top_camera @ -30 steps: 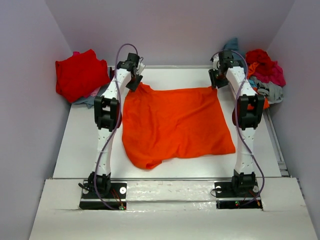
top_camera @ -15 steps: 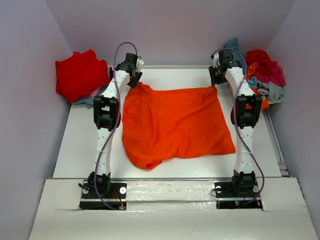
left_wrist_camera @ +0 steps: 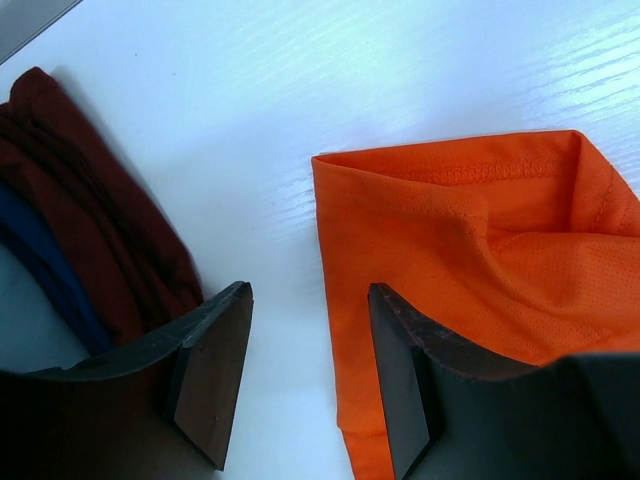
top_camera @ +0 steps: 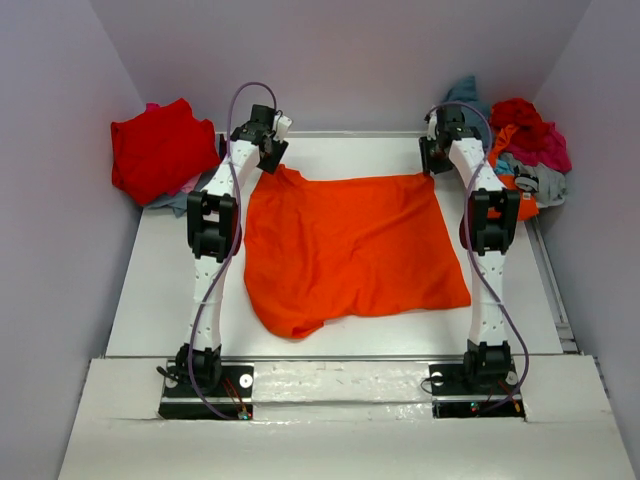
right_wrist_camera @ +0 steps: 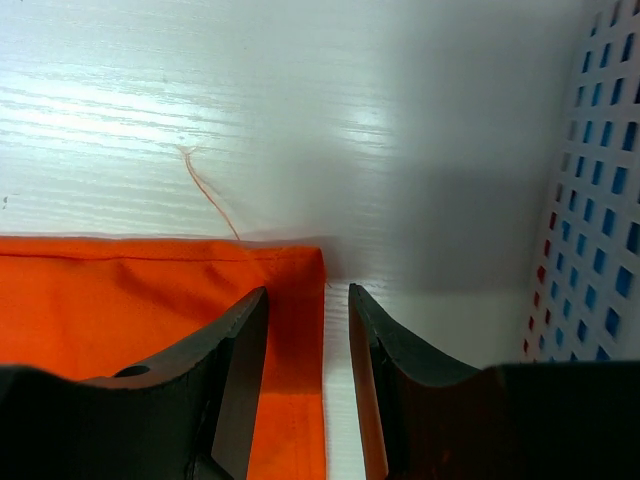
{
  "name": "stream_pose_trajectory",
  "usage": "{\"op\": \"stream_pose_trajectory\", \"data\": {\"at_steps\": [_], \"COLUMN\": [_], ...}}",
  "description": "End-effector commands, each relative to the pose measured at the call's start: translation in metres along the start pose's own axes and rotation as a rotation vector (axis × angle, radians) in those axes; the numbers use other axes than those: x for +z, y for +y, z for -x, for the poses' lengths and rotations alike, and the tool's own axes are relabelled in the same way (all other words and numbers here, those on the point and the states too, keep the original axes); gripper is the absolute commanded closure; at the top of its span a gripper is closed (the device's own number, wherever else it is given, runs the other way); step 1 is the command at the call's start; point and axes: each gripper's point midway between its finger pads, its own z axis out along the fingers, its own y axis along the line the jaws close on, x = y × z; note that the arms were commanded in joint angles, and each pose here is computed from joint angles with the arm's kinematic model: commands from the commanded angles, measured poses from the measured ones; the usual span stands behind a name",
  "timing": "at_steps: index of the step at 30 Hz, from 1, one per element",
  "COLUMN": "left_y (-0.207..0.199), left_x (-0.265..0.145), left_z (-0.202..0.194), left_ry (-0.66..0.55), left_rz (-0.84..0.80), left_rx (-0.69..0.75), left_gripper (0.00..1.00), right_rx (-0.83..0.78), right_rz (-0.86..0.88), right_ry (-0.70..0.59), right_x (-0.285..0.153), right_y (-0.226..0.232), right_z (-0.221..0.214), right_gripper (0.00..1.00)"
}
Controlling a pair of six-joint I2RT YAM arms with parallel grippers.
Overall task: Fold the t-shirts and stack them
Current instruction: Fold the tshirt
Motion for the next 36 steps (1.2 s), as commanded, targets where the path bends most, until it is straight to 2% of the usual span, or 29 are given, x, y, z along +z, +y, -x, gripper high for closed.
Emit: {"op": "stream_pose_trajectory", "data": {"at_steps": [1, 11, 12, 21, 29, 31, 36], "left_y": [-0.002, -0.014, -0.027, -0.054, -0.062, -0.063, -0.065], "left_x": [-0.008, 0.000, 0.001, 0.016, 0.026, 0.027, 0.025], "left_z": [0.017, 0.009, 0.011, 0.004, -0.002, -0.004, -0.007], "left_ry": [-0.054, -0.033, -0.041, -0.029, -0.017, -0.012, -0.003], "left_rz": [-0.019, -0.071, -0.118, -0.223, -0.247, -0.250, -0.262], "left_rx": [-0.014, -0.019, -0.014, -0.018, -0.030, -0.032, -0.035], "left_gripper": [0.38, 0.38, 0.37, 0.37, 0.39, 0.47, 0.77], "right_rx": [0.026, 0.017, 0.017, 0.017, 0.013, 0.014, 0.004], "right_rz": [0.021, 0.073, 0.073, 0.091, 0.093, 0.095, 0.114], "right_ry": [-0.058, -0.050, -0.046, -0.033, -0.024, -0.017, -0.021], "right_x": [0.000, 0.004, 0.005, 0.003, 0.002, 0.002, 0.000], "right_y": [0.001, 0.015, 0.015, 0.018, 0.019, 0.019, 0.027], "right_z": [0.018, 0.016, 0.015, 0.010, 0.007, 0.005, 0.006], "right_gripper": [0.56, 0.57, 0.57, 0.57, 0.57, 0.58, 0.59]}}
